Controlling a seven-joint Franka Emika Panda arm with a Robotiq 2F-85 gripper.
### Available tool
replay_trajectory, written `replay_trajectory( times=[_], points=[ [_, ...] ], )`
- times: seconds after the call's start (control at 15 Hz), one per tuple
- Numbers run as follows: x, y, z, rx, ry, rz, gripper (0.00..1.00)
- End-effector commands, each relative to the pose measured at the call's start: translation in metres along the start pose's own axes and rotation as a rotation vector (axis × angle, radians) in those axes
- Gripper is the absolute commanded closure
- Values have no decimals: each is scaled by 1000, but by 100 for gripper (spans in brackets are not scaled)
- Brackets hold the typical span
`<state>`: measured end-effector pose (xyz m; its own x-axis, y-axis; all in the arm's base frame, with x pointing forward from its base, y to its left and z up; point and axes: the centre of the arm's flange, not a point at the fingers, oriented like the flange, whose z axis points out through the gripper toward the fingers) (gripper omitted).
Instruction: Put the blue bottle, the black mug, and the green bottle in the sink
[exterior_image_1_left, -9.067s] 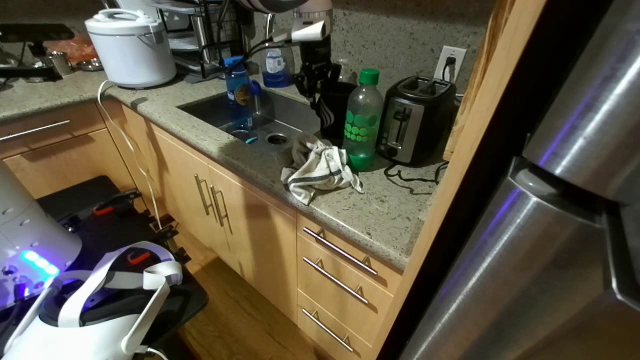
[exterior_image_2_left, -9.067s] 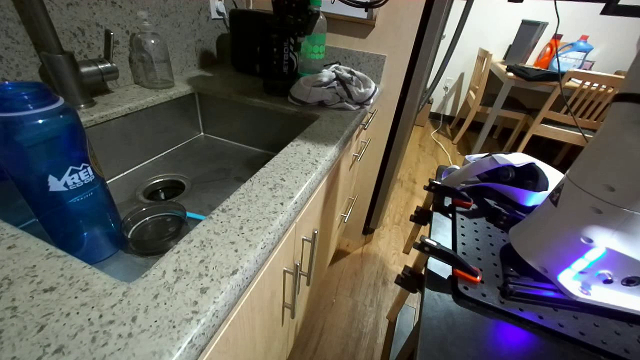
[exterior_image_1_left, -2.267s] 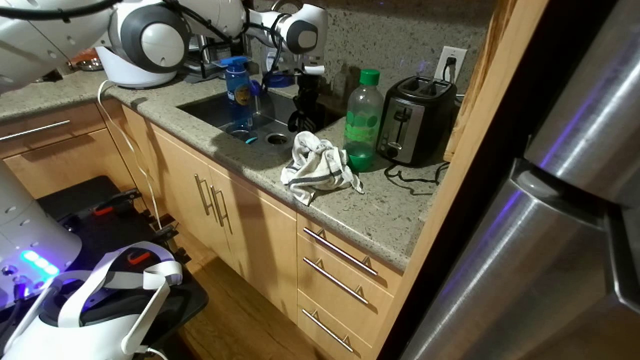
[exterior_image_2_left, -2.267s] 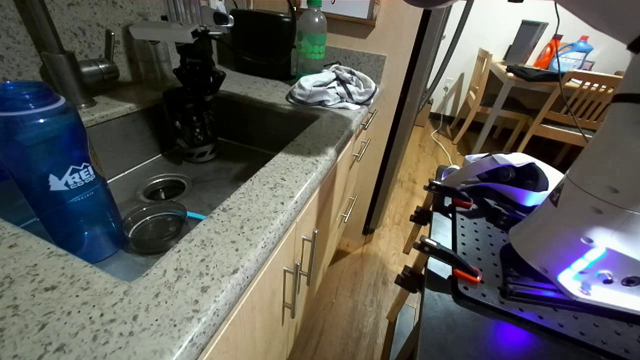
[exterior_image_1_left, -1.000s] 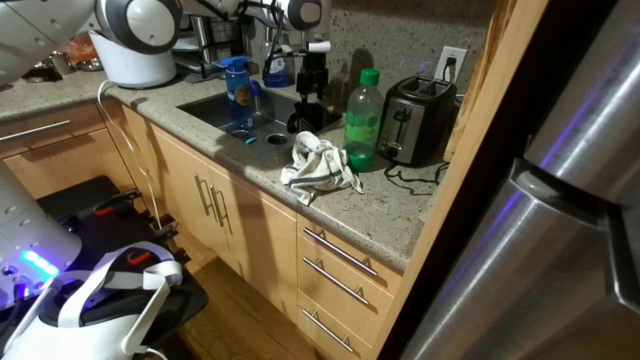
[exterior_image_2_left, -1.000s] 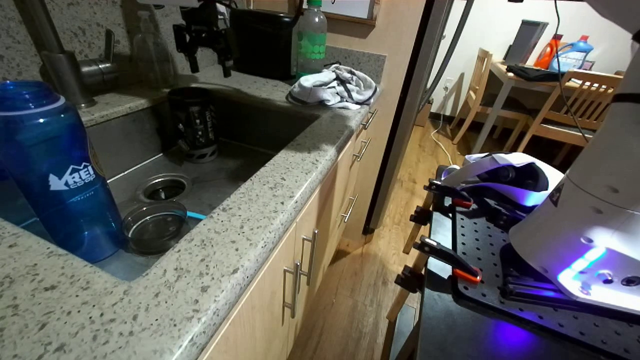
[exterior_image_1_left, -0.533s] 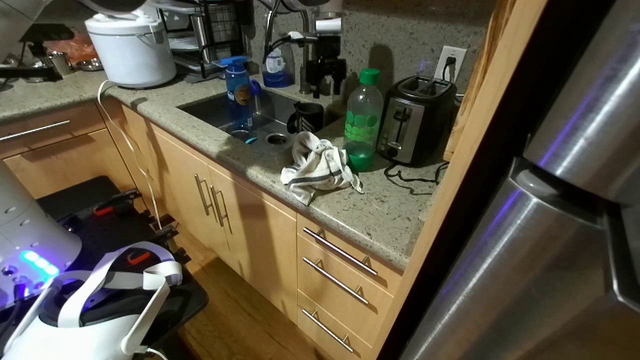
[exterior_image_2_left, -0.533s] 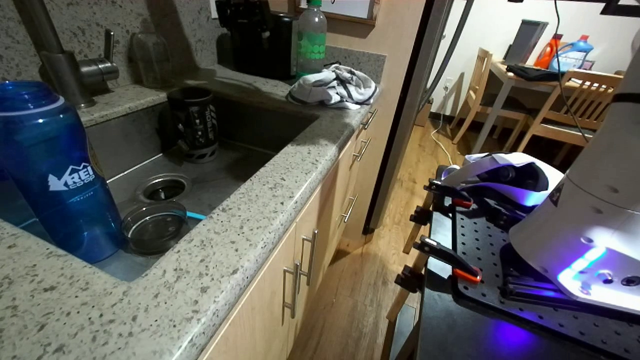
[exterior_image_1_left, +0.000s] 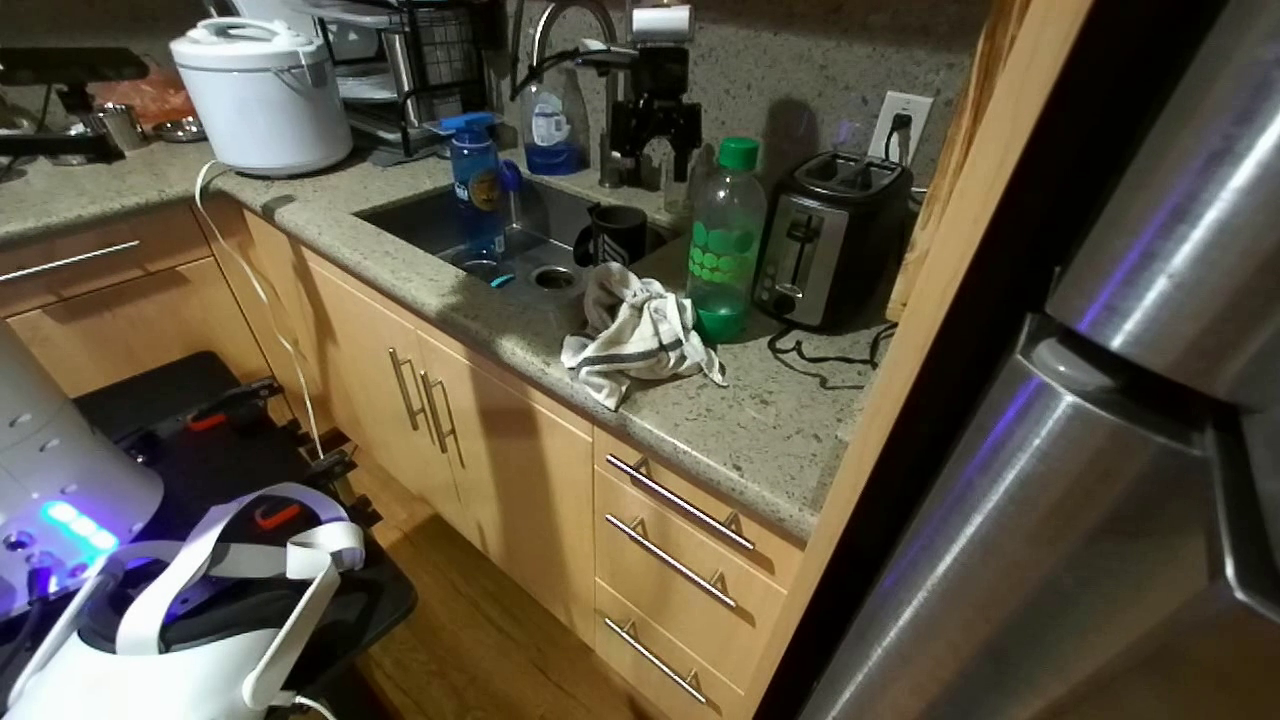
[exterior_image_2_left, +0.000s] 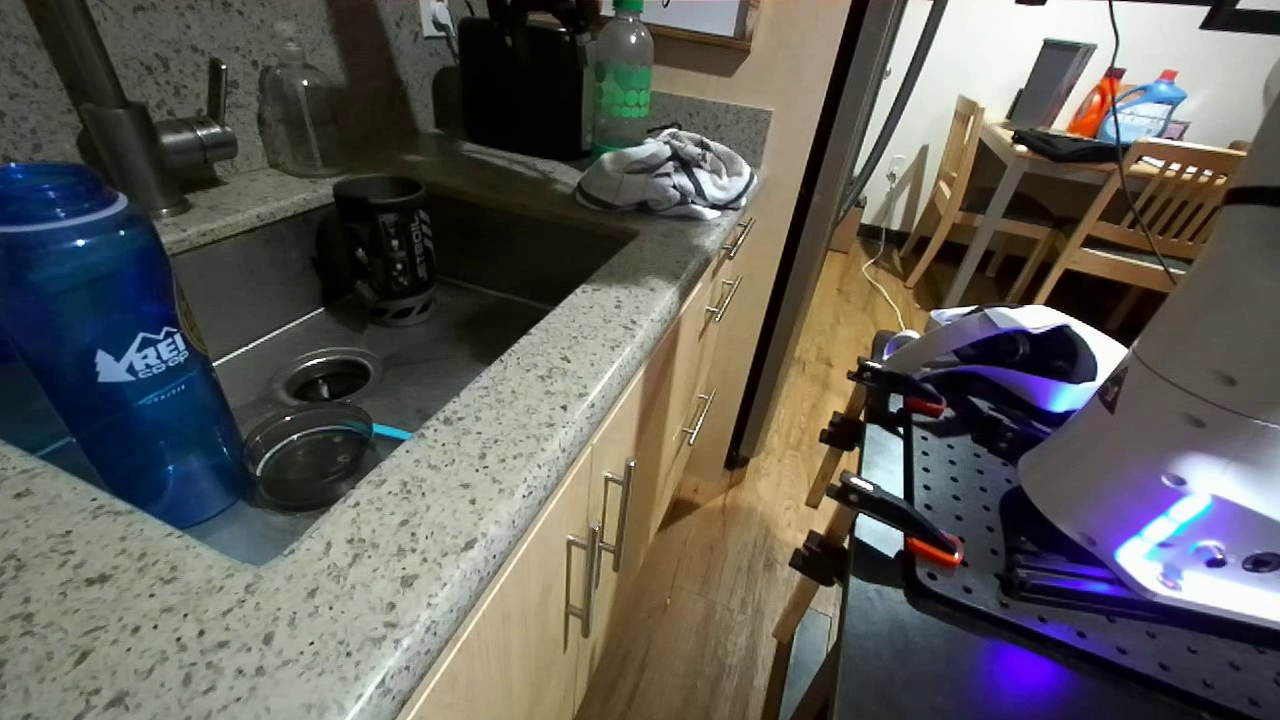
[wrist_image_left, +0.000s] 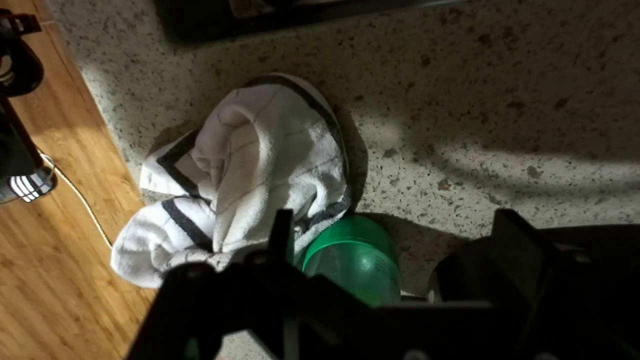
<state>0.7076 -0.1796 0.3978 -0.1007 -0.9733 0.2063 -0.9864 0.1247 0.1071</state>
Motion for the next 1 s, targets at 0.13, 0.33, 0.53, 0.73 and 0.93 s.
replay_trajectory(
  times=[0.13,0.33,0.53,0.73,0.93],
  points=[
    [-2,1,4,-7,3,-2,0],
    [26,24,1,15,-10,55,0],
    [58,46,-4,48,-13,105,0],
    [83,61,-10,76,-29,142,0],
    [97,71,-17,90,-42,162,0]
  ],
)
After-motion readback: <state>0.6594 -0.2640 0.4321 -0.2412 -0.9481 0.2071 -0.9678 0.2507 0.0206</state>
